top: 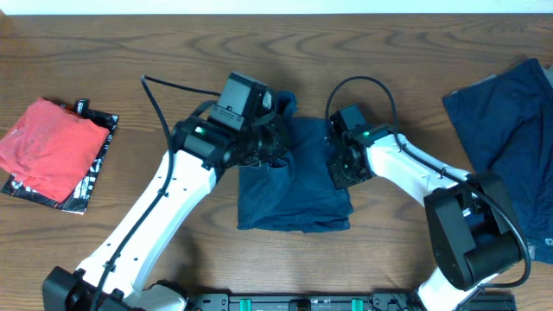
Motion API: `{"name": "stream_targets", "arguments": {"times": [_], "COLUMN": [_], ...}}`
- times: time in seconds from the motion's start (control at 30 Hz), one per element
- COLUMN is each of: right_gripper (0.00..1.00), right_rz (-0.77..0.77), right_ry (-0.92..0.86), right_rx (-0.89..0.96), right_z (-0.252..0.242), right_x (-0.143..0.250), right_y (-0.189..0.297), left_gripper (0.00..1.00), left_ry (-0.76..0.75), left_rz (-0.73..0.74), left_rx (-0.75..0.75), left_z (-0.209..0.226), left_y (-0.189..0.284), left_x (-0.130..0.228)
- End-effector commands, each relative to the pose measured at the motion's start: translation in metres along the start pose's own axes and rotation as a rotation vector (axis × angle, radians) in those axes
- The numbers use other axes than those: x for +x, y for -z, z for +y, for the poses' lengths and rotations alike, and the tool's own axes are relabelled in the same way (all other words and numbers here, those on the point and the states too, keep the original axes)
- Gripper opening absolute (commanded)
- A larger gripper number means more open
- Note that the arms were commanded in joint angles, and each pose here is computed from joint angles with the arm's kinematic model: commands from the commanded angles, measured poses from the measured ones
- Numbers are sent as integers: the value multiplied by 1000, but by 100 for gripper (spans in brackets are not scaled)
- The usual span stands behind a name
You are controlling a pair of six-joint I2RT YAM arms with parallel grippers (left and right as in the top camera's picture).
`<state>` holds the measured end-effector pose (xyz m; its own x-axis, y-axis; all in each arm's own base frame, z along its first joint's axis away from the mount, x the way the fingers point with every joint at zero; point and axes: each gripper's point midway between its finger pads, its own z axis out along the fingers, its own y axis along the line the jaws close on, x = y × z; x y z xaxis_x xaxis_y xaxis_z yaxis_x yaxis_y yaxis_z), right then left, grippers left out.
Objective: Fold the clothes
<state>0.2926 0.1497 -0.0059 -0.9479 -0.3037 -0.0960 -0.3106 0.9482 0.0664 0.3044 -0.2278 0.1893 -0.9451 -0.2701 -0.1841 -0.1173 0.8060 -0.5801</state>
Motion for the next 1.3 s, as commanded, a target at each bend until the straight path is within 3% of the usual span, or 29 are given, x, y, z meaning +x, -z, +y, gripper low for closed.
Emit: {"name": "stream_targets", "arguments": {"times": [0.0, 0.5, 0.63, 0.67, 0.7, 0.77, 0.9, 1.0, 1.13, 1.27], "right_gripper": [4, 7, 2, 2, 2, 5, 11, 22, 20, 19], "right_rz": [75, 77, 91, 83, 68, 18, -107, -215, -311, -273], "right_ry": [0, 31, 10, -32, -71, -150, -267, -341, -238, -72], "right_rx": [-18, -19, 7, 54, 109, 253, 383, 316, -21, -311], "right_z": [13, 23, 17, 7, -5, -39, -87, -99, -53, 7], "right_x": [23, 25, 27, 25, 21, 10, -18, -38, -58, -54], "right_y": [-14, -14, -10, -6, -1, 22, 85, 128, 157, 157], "left_gripper": [6, 6, 6, 8, 17, 42, 49, 49, 50, 50], "left_ry": [36, 8, 8, 8, 8, 5, -124, -167, -164, -127], "left_rz": [-62, -13, -13, -13, -13, -13, -51, -138, -226, -212], "left_rx": [-23, -7, -7, -7, -7, -5, 1, -45, -135, -185], "left_z": [-7, -24, -24, -24, -24, -25, -23, -8, 23, 49], "left_y": [-6, -30, -30, -30, -30, -30, -22, -9, 2, -5], "left_x": [-13, 6, 6, 6, 6, 6, -5, -30, -63, -74]}}
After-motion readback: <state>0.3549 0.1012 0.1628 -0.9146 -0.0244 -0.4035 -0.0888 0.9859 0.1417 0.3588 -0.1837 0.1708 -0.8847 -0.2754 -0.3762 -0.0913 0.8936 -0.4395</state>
